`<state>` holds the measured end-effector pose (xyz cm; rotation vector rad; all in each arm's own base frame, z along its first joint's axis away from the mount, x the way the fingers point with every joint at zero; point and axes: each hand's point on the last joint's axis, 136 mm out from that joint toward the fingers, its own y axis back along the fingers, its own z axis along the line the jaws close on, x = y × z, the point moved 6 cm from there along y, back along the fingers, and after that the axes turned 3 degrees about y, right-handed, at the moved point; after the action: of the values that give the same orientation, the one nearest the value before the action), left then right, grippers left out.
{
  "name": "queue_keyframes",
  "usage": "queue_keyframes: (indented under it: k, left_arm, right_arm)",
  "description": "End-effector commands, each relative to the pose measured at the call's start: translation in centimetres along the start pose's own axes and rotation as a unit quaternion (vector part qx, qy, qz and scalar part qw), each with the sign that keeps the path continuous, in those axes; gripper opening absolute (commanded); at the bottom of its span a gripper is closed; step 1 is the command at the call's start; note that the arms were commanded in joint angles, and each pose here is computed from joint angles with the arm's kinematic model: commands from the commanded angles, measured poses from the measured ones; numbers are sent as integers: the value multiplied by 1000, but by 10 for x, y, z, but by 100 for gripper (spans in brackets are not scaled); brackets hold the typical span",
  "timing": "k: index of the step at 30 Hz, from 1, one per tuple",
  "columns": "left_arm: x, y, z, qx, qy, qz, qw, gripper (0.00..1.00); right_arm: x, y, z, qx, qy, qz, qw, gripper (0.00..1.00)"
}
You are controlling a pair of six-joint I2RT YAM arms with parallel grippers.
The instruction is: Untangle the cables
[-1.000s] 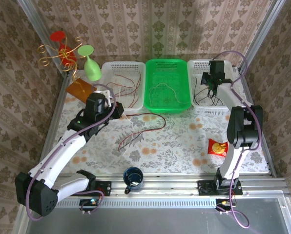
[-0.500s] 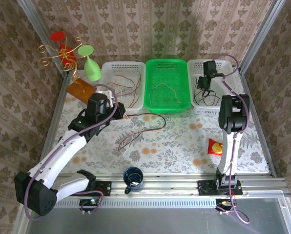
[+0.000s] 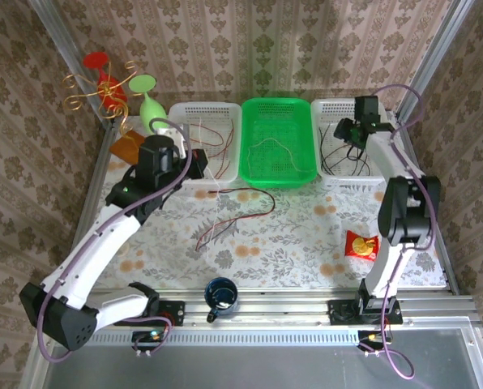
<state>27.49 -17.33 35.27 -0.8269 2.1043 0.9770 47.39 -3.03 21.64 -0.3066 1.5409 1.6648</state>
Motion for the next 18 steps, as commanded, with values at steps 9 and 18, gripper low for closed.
queue_keyframes:
  k: [9, 18]
  left_arm:
    - [-68, -22, -68, 76, -50, -74, 993, 0]
    - [-136, -46, -126, 146, -94, -125, 977, 0]
  right_arm:
    - [69, 62, 9, -150, -93, 28, 984, 59]
    - [68, 130, 1, -165, -41, -27, 985, 61]
